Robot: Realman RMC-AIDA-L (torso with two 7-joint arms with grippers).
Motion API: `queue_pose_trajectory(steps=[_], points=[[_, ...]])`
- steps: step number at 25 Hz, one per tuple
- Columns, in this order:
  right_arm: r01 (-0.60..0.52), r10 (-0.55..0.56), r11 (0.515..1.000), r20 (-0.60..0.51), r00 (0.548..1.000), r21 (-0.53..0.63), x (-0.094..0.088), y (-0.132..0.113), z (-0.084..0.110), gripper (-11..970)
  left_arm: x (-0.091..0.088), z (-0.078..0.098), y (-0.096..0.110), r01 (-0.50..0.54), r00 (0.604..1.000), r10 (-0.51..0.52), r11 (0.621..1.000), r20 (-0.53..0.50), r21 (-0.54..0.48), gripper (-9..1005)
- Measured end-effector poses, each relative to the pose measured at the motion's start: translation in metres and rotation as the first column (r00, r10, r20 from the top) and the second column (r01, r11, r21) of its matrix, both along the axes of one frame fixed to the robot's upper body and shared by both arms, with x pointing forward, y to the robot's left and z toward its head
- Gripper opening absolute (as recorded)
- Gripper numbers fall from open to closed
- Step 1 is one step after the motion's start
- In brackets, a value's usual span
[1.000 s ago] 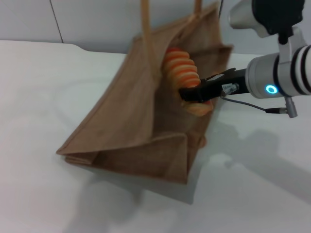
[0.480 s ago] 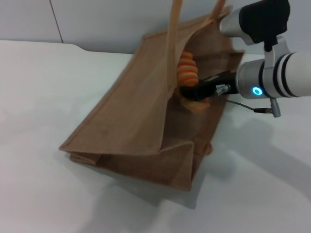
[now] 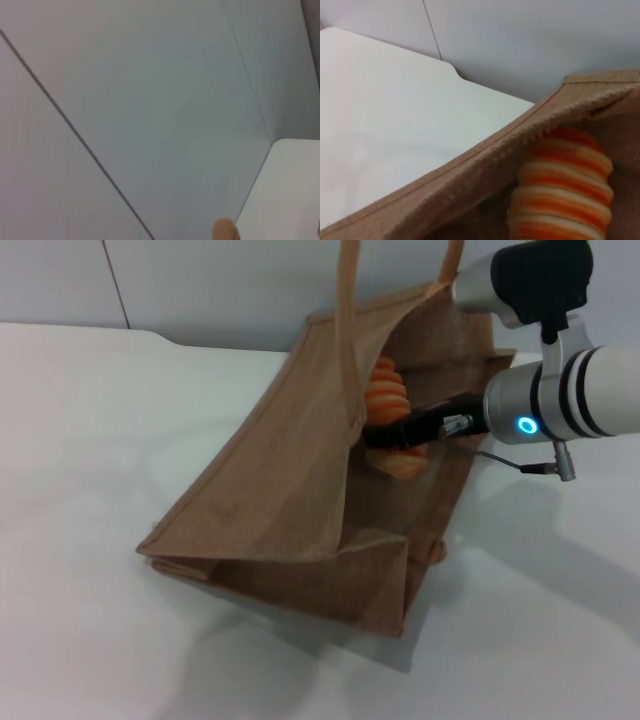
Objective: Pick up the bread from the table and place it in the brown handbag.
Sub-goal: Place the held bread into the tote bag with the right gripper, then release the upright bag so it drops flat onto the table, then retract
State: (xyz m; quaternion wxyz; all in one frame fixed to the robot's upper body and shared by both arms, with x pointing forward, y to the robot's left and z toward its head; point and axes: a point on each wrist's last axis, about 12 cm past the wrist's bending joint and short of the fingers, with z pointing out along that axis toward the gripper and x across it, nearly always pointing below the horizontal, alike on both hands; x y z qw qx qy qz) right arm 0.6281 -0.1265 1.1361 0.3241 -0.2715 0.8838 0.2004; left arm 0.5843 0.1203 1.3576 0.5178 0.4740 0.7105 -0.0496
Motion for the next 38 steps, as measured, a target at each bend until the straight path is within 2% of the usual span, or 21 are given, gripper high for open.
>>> queue_pose_trajectory(steps=[3,8,13,18,22,23,25,30,34,38], points=[[0.005,-0.005,1.000,-0.015,1.000,-0.004,0.000,-0.005,-0.001,585,0.002,-0.002,0.008,-0.025,1.000,0.024,1.000,-0.005,-0.012,240],[0.012,-0.012,1.000,-0.027,1.000,0.003,-0.003,-0.021,-0.001,829,0.005,-0.006,0.022,-0.071,0.997,0.070,0.997,-0.018,-0.034,244],[0.023,-0.022,0.999,-0.024,0.999,0.023,-0.005,-0.033,0.004,856,0.007,-0.005,0.030,-0.095,0.995,0.094,0.995,-0.019,-0.042,248],[0.042,-0.042,0.999,-0.029,0.999,-0.002,-0.005,-0.042,0.002,860,0.011,-0.010,0.044,-0.164,0.987,0.163,0.986,-0.012,-0.026,252],[0.131,-0.131,0.990,0.000,0.991,-0.043,-0.002,-0.074,0.003,858,0.013,-0.014,0.058,-0.216,0.976,0.216,0.976,0.003,-0.040,255],[0.160,-0.159,0.986,0.017,0.987,-0.050,-0.001,-0.083,0.004,858,0.015,-0.017,0.071,-0.253,0.967,0.255,0.964,0.018,-0.086,256],[0.210,-0.206,0.976,0.064,0.976,-0.054,-0.002,-0.099,0.006,858,0.015,-0.020,0.081,-0.269,0.961,0.274,0.955,0.029,-0.125,257],[0.355,-0.343,0.935,0.205,0.917,-0.023,-0.005,-0.136,0.005,856,0.015,-0.034,0.102,-0.257,0.963,0.268,0.943,0.023,-0.213,261],[0.396,-0.386,0.918,0.203,0.900,-0.013,-0.005,-0.149,0.002,855,0.020,-0.040,0.111,-0.262,0.964,0.266,0.929,-0.021,-0.263,264],[0.408,-0.398,0.913,0.191,0.897,-0.017,-0.004,-0.152,-0.002,855,0.024,-0.046,0.109,-0.251,0.967,0.249,0.932,-0.042,-0.262,268]])
